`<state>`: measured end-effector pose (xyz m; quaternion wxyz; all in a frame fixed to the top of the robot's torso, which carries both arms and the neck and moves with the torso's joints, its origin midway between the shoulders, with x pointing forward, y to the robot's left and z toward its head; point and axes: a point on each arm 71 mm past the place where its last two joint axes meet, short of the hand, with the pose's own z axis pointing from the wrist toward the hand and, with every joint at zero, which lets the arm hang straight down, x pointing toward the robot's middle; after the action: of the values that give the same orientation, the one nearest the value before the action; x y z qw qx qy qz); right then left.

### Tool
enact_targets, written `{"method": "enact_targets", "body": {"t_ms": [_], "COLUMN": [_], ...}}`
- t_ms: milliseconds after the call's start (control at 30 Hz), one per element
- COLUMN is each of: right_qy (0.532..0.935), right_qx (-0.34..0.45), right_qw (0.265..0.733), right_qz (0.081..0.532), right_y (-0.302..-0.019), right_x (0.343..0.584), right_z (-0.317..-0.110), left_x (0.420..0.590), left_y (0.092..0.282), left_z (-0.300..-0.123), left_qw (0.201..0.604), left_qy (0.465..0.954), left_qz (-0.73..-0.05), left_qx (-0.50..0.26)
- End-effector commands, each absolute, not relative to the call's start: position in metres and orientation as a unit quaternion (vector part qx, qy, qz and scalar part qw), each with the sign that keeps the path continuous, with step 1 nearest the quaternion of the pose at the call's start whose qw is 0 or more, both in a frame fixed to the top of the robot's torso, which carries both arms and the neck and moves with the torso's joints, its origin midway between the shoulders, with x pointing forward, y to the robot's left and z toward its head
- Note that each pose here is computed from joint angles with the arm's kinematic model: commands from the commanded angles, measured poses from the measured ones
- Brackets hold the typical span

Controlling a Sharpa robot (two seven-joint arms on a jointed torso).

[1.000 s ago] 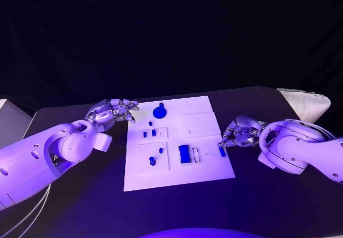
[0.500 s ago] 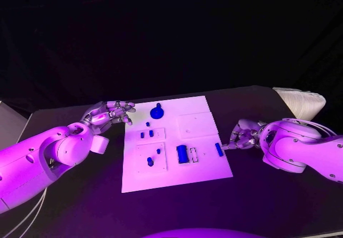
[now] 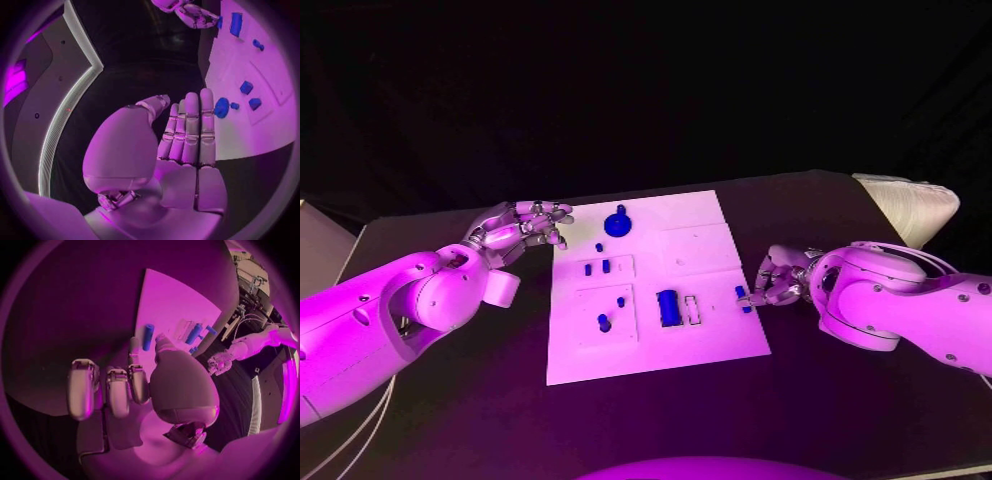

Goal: Assemble the parts on the task board

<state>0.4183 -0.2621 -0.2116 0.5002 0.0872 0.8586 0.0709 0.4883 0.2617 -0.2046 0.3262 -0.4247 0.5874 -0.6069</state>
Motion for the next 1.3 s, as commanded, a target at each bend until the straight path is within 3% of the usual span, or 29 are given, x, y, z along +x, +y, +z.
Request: {"method": "enact_targets", "body": {"t_ms": [33,867,1300], "right_qy": [0.853,0.856,0.853], "right_qx": [0.081,0.042,0.043], "right_qw": [0.512,0.513,0.516], "right_qz": [0.069,0.049,0.069], "right_y": [-0.258,-0.246,-0.236], "right_x": [0.419,0.424,0.423], "right_z": [-0.211,-0.229,-0.232], "left_x": [0.488,0.487,0.487], "left_y": [0.260,0.261,0.262], "left_z": [-0.204,-0.204,-0.205], "left_qw": [0.321,0.321,0.320], "left_qy": [0.587,0.588,0.589], "left_qz": [-0.614,-0.611,-0.610], "left_qx": [-0.420,-0.421,-0.421]}}
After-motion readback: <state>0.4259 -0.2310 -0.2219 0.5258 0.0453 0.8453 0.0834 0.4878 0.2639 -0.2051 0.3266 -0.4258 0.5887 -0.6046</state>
